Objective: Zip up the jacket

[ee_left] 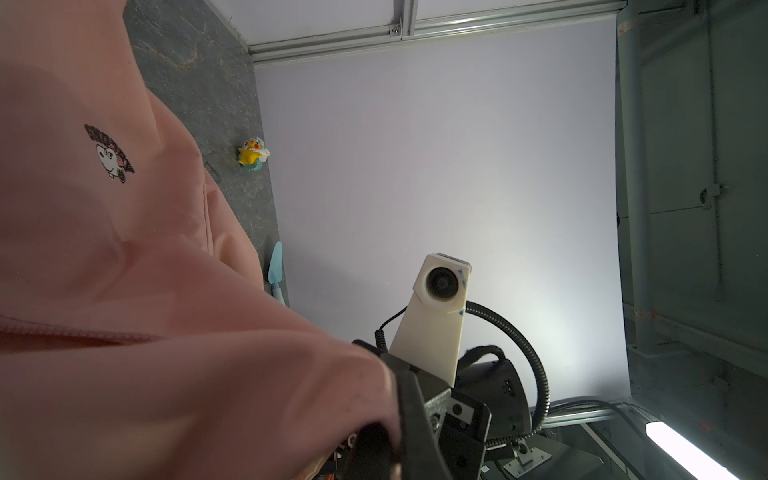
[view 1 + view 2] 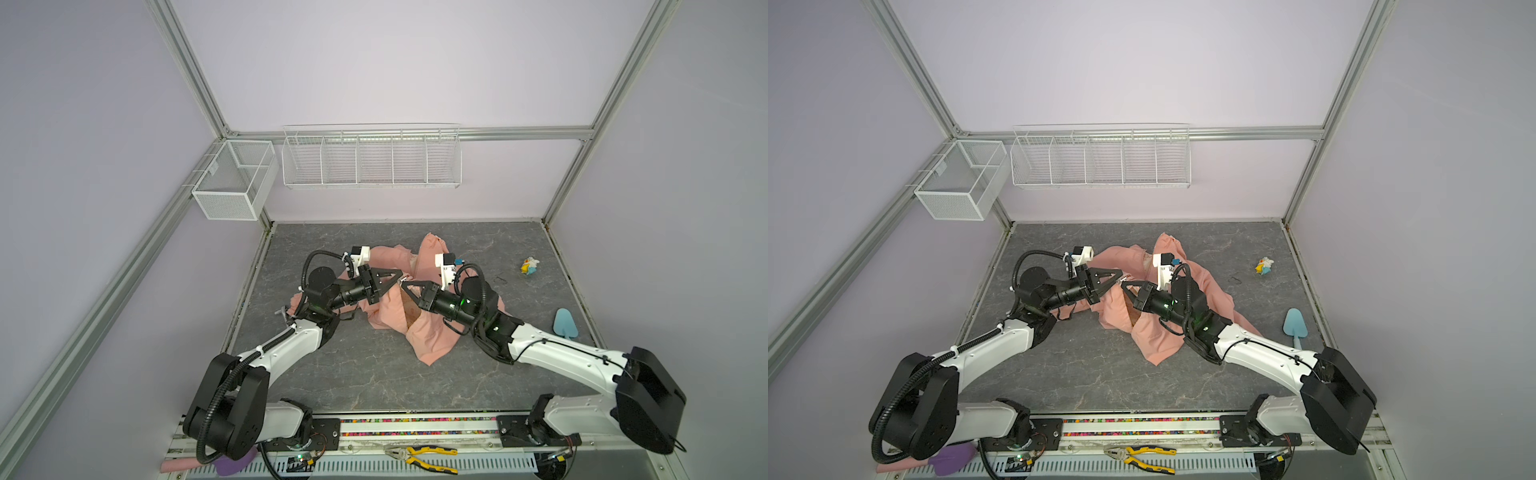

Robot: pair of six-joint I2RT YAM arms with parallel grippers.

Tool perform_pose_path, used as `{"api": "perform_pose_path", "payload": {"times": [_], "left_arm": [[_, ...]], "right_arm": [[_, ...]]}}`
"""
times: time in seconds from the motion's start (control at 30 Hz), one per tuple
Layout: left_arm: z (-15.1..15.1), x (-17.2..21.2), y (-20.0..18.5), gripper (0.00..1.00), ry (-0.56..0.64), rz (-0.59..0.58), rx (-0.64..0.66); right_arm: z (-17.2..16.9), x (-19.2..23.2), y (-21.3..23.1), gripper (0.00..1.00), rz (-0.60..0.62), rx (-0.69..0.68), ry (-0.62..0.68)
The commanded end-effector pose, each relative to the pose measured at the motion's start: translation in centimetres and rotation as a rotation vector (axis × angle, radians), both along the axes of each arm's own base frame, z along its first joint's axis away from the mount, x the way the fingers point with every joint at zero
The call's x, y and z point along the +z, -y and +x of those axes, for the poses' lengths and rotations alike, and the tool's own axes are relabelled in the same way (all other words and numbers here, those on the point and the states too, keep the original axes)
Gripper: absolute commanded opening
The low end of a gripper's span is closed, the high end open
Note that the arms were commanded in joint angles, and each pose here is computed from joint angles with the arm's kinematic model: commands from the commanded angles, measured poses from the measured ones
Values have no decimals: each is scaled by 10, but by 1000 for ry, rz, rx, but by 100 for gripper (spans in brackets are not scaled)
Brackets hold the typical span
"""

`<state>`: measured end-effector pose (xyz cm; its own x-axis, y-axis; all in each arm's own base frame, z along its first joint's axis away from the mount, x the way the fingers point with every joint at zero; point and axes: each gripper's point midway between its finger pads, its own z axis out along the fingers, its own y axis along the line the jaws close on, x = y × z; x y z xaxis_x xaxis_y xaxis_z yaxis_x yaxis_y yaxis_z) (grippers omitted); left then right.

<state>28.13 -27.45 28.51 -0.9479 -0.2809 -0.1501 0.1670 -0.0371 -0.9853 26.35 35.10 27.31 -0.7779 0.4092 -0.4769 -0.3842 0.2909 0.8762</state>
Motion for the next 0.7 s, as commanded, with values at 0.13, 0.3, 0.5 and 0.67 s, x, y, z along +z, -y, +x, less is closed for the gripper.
{"api": "perform_pose_path", "payload": {"times": [0.13,0.3,0.5,0.67], "left_arm": [[-3,25,3,0,83,-36,-7],[-2,18,4,0,74,-32,-4],[0,15,4,0,69,-48,-4],[0,17,4,0,69,-58,-4]], "right_arm": [[-35,1,-40,6,88,190,-41],[-39,5,-45,6,120,210,-45],[-44,13,-49,6,134,227,-36],[-44,6,-53,6,123,230,-52]]}}
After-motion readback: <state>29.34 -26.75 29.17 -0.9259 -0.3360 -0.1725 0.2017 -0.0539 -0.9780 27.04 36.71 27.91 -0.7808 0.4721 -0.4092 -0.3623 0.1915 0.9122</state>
